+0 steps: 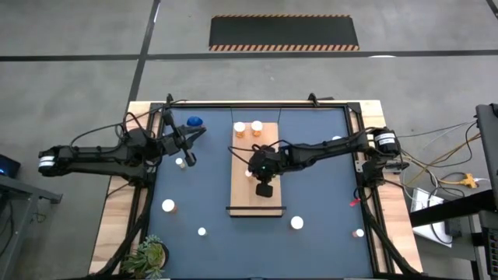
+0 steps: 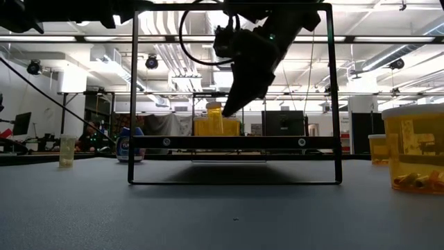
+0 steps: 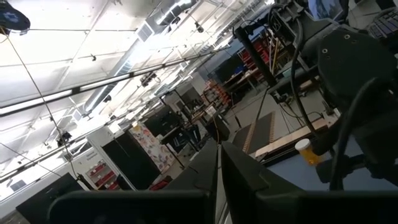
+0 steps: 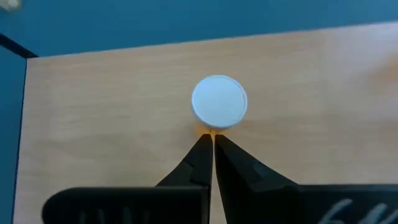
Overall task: Pick and place medicine bottles onto shelf by color
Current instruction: Put the small orange pill bottle on the shelf
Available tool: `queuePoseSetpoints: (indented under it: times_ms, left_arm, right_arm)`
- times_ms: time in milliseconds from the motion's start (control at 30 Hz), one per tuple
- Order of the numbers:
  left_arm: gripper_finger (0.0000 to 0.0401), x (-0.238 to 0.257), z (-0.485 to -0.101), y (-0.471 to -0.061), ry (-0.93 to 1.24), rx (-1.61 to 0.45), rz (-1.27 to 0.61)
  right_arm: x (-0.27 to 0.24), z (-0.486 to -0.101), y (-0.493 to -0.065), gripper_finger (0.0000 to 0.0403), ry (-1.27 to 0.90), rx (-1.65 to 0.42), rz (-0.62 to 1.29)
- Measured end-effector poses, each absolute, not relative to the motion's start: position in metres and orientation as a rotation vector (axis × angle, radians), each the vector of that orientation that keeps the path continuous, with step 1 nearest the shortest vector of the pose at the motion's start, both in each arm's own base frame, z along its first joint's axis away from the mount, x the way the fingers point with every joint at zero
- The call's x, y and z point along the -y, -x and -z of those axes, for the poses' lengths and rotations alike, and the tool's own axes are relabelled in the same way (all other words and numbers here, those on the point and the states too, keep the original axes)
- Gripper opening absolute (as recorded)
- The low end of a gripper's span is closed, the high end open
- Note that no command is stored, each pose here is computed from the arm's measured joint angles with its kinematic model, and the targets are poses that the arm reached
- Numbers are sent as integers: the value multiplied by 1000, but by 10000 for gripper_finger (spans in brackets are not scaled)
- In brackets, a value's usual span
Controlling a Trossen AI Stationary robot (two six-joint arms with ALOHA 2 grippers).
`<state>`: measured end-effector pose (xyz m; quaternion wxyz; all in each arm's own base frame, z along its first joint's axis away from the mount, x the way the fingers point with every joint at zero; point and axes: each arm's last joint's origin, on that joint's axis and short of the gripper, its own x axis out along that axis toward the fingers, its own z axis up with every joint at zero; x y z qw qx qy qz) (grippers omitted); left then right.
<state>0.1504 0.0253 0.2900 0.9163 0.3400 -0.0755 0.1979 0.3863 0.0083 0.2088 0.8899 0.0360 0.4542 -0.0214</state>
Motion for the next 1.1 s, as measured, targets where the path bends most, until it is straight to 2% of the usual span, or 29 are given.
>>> queuePoseSetpoints:
  times_ms: [233, 467, 700, 867, 1100]
  left_arm:
    - [4, -26, -288, -154, -694, 143, -400]
    - [1, -26, -285, -171, -533, 112, -316]
    - [0, -31, -291, -207, -341, -219, -232]
    - [0, -31, -287, -238, -256, -474, -63]
    - [0, -32, -271, -282, -194, -596, 55]
  right_arm:
    - [-6, -212, -376, 9, -32, -1014, 49]
    - [-9, -249, -342, 9, 77, -1057, 187]
    - [-15, -278, -309, 9, 101, -903, 178]
    - [-15, -271, -288, 9, 107, -760, 159]
    - [-12, -252, -260, 9, 111, -564, 179]
